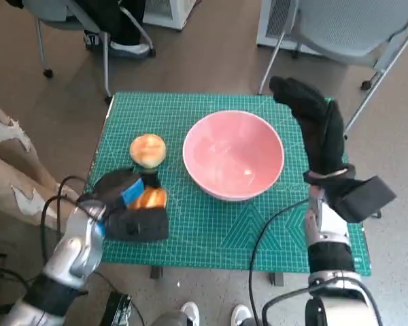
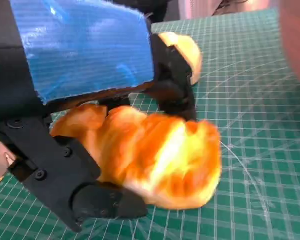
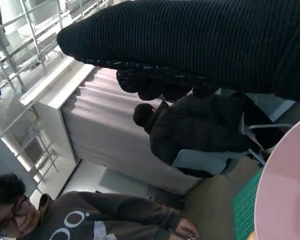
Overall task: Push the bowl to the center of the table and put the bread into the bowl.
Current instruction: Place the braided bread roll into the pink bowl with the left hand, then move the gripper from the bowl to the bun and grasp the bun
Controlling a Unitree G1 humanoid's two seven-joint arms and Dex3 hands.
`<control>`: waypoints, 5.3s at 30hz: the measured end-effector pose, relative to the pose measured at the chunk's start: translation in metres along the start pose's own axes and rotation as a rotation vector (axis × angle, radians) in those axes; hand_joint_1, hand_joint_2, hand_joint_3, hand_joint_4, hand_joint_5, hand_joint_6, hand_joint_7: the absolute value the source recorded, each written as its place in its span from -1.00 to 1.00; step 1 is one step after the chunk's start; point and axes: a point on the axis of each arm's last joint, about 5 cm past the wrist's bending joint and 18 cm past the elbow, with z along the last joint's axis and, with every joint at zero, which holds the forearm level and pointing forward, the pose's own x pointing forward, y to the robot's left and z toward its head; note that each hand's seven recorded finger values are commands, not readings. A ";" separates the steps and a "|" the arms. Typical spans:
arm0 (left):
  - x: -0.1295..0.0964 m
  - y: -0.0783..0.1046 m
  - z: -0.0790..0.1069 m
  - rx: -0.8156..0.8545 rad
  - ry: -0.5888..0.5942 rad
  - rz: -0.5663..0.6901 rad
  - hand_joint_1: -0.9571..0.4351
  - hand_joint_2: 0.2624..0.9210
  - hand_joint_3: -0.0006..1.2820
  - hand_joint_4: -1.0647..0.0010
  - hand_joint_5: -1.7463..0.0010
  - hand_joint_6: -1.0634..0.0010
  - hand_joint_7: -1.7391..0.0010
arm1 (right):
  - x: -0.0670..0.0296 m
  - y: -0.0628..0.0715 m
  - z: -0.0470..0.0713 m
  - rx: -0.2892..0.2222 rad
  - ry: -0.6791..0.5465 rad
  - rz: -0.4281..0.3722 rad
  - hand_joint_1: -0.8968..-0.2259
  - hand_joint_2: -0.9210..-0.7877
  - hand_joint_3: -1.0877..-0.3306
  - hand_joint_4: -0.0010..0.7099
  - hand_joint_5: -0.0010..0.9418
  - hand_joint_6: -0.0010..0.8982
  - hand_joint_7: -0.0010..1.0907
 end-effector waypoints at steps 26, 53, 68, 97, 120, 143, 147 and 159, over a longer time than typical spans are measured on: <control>-0.057 0.078 0.027 0.002 -0.250 0.420 0.38 0.77 -0.88 -0.58 -0.28 -0.50 0.00 | -0.0018 0.001 -0.003 0.010 0.025 -0.001 -0.27 -1.00 -0.37 -0.56 -1.00 -0.90 -0.29; -0.009 0.098 0.072 -0.035 -0.366 0.430 0.38 0.86 -0.94 -0.58 -0.28 -0.42 -0.05 | 0.0001 -0.001 -0.001 0.005 0.019 0.014 -0.28 -1.00 -0.37 -0.57 -1.00 -0.94 -0.26; 0.046 0.116 0.129 0.021 -0.428 0.337 0.38 0.89 -0.83 -0.28 -0.54 -0.36 -0.05 | -0.0042 -0.004 0.000 -0.013 0.015 0.013 -0.33 -1.00 -0.39 -0.58 -1.00 -0.97 -0.24; 0.084 0.115 0.156 0.065 -0.405 0.180 0.38 0.98 -0.75 -0.09 -0.56 -0.05 -0.34 | -0.0122 -0.008 0.003 -0.049 0.034 -0.042 -0.35 -1.00 -0.40 -0.58 -1.00 -1.00 -0.19; 0.087 0.120 0.145 0.024 -0.371 -0.115 -0.12 0.28 -0.90 1.00 1.00 0.76 0.99 | -0.0122 -0.004 0.001 -0.037 0.043 -0.055 -0.31 -1.00 -0.41 -0.58 -1.00 -1.00 -0.19; 0.058 0.149 0.113 -0.008 -0.448 0.006 -0.33 0.38 -0.96 1.00 1.00 0.79 1.00 | -0.0108 -0.001 -0.001 -0.026 0.039 -0.044 -0.27 -1.00 -0.43 -0.57 -0.99 -1.00 -0.19; 0.045 0.154 0.088 -0.039 -0.413 0.074 -0.29 0.35 -0.98 1.00 1.00 0.78 1.00 | -0.0109 -0.002 -0.001 -0.026 0.038 -0.042 -0.25 -1.00 -0.44 -0.57 -0.99 -1.00 -0.19; -0.001 0.146 0.026 -0.099 -0.254 0.226 -0.05 0.27 -1.00 1.00 1.00 0.79 1.00 | -0.0096 -0.001 -0.003 -0.018 0.045 -0.028 -0.25 -1.00 -0.43 -0.56 -0.99 -1.00 -0.18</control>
